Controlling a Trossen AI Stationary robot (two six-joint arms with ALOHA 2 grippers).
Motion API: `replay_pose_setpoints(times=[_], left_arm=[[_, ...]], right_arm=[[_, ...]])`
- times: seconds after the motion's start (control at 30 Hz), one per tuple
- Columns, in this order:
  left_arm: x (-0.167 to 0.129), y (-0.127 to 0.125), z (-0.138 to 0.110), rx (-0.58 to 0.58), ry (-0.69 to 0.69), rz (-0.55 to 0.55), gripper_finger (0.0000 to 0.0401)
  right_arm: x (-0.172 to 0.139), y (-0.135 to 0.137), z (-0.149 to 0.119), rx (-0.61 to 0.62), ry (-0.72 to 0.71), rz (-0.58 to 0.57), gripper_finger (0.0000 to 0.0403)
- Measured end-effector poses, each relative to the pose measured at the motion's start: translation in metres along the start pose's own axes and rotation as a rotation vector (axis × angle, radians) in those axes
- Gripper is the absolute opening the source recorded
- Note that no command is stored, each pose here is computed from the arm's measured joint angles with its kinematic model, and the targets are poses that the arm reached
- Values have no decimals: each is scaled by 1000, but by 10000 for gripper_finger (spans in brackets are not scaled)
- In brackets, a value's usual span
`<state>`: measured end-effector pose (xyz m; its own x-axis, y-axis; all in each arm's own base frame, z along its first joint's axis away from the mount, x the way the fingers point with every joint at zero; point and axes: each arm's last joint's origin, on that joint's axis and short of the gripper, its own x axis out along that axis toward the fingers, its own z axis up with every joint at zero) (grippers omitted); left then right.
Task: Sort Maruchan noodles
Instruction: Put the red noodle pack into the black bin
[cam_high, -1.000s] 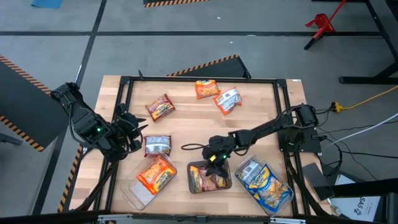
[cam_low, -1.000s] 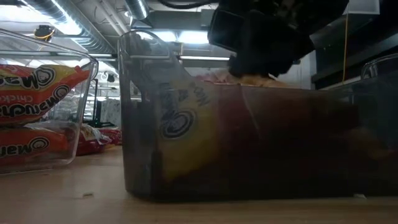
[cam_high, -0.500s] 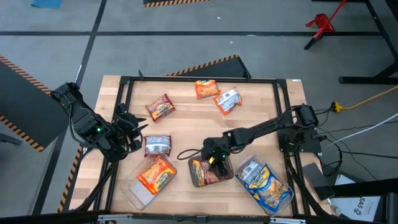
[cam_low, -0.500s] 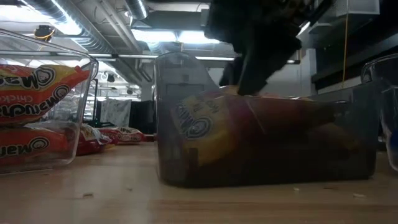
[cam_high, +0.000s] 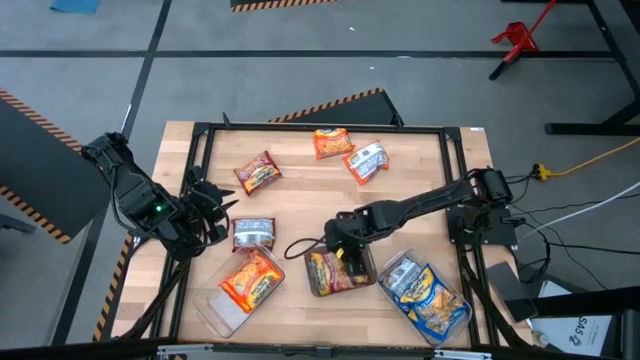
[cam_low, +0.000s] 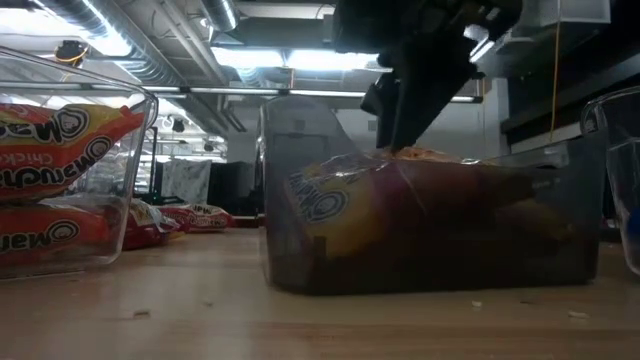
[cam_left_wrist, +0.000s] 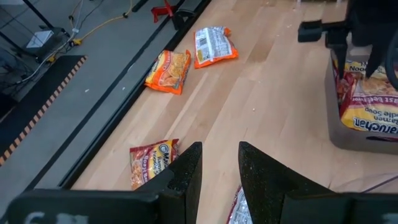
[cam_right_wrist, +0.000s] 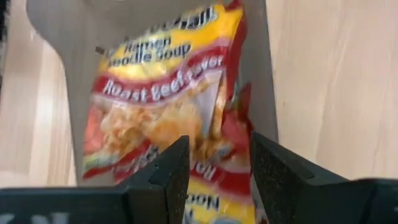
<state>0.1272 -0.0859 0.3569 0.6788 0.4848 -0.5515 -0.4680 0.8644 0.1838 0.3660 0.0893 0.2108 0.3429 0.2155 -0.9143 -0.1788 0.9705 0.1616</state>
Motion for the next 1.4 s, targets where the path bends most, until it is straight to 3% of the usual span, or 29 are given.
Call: replay_pose_setpoints(times=[0.2, 0.47, 0.73, 0.87, 1.1, 1.27, 1.4], left_arm=[[0, 0, 0, 1, -1, 1, 98], [0, 0, 0, 1, -2, 1, 98], [0, 0, 0, -18, 6, -5, 98], [0, 0, 0, -19, 4, -4, 98], [0, 0, 0, -22, -6, 2, 98], [0, 0, 1, -22, -24, 14, 99], [0, 0, 0, -11, -1, 0, 99]], right_arm=[[-3, 21, -8, -43, 39, -100, 154], [3, 49, -12, -115, -15, -164, 154], [24, 48, -27, -72, -49, -151, 154], [24, 42, -26, -62, -55, -207, 154], [-14, 41, -14, -55, -30, -258, 154], [-45, 41, 1, -99, -134, -357, 154], [-51, 20, 13, -135, -200, -418, 162]])
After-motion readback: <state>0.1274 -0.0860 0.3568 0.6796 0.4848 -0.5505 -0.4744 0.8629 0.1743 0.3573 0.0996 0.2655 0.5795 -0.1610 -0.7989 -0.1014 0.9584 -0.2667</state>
